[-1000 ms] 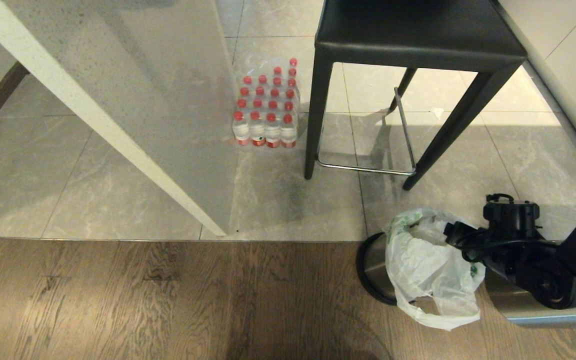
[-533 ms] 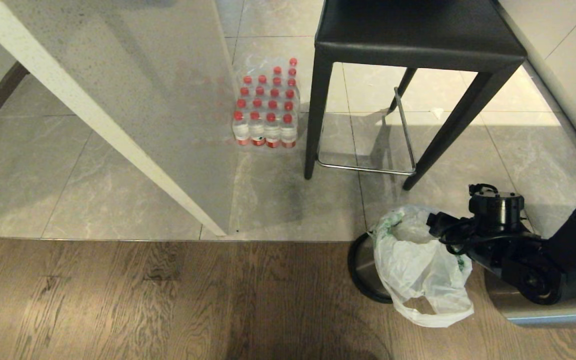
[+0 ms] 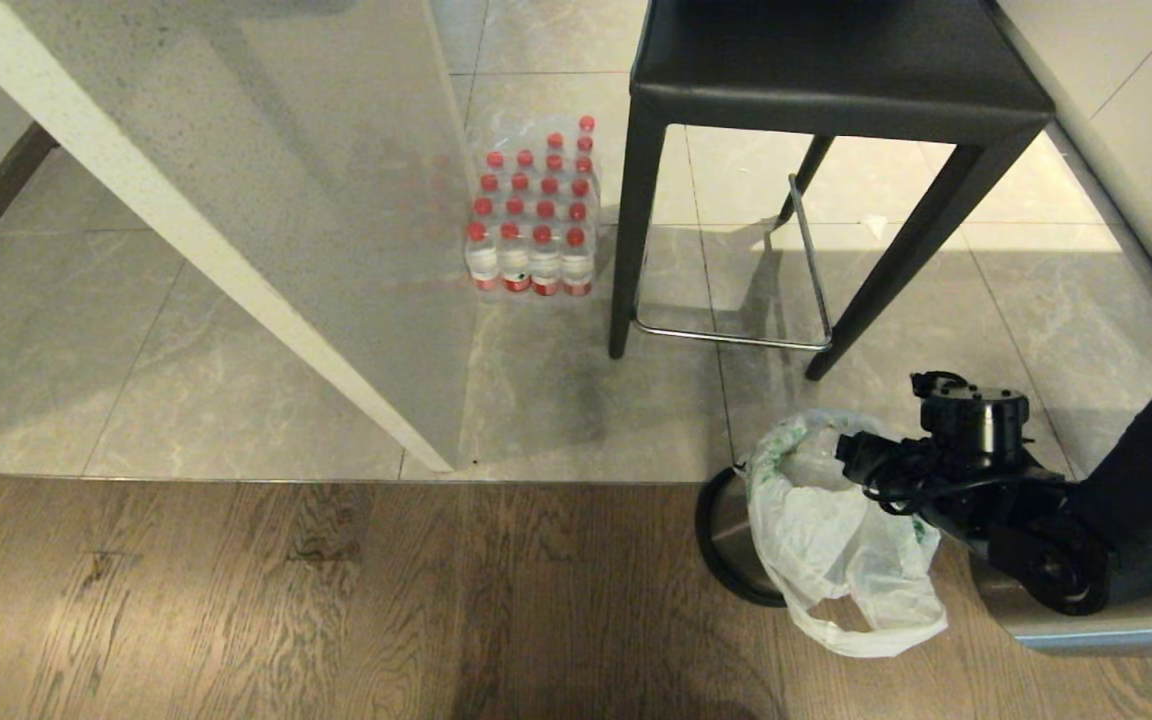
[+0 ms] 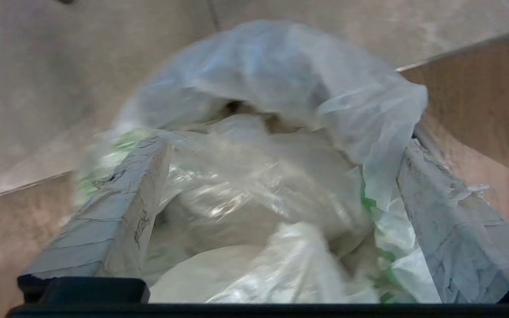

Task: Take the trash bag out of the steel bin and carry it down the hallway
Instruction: Pick up the trash bag

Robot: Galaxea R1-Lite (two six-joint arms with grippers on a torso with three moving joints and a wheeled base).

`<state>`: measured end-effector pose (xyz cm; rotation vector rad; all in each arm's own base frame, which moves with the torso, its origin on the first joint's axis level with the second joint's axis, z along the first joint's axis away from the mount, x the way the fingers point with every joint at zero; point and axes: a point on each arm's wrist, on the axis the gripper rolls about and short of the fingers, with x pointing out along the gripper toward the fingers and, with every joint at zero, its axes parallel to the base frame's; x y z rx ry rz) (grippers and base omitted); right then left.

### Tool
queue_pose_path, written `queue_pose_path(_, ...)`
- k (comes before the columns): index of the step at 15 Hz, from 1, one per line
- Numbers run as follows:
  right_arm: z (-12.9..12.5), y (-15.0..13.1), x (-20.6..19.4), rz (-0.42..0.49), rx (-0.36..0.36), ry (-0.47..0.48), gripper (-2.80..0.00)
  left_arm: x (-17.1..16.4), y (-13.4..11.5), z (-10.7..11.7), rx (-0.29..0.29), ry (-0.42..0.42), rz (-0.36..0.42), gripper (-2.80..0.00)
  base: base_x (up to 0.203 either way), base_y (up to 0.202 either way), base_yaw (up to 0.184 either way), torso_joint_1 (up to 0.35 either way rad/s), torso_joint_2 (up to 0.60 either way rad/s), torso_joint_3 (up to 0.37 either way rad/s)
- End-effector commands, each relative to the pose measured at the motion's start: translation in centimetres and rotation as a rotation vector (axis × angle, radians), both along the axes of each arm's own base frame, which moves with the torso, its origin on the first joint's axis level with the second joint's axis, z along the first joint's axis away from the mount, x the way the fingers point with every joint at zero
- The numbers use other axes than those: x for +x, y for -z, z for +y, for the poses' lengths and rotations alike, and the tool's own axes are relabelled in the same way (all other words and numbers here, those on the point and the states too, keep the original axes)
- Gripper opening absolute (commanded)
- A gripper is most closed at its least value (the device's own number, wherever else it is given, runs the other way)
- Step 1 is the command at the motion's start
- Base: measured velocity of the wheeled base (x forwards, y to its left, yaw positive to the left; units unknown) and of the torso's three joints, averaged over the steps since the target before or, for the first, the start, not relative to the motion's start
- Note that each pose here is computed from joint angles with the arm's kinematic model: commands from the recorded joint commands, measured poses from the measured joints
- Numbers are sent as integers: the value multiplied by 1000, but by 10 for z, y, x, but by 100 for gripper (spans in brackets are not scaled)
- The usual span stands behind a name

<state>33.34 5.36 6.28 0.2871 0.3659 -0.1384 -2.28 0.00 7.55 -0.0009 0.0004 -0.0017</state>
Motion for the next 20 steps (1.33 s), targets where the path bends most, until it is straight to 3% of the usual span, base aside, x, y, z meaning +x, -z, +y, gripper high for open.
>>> queue_pose_path(1,5,-6,-5,-21,5,-14,0,0,0,0,-1,0,0,-280,0,0,0,0,0,0)
queue_pose_path(11,25,18,-32,105,-54,-98,0,0,0,0,-1,0,0,-280,0,0,0,0,0,0)
queue_pose_path(14,25,17,-33,104,-54,-102,0,0,0,0,0,0,-1,-280,0,0,0,0,0,0)
queue_pose_path(20,8,-20,-46,0,-37,-71,0,0,0,0,-1,0,0,-280,0,0,0,0,0,0)
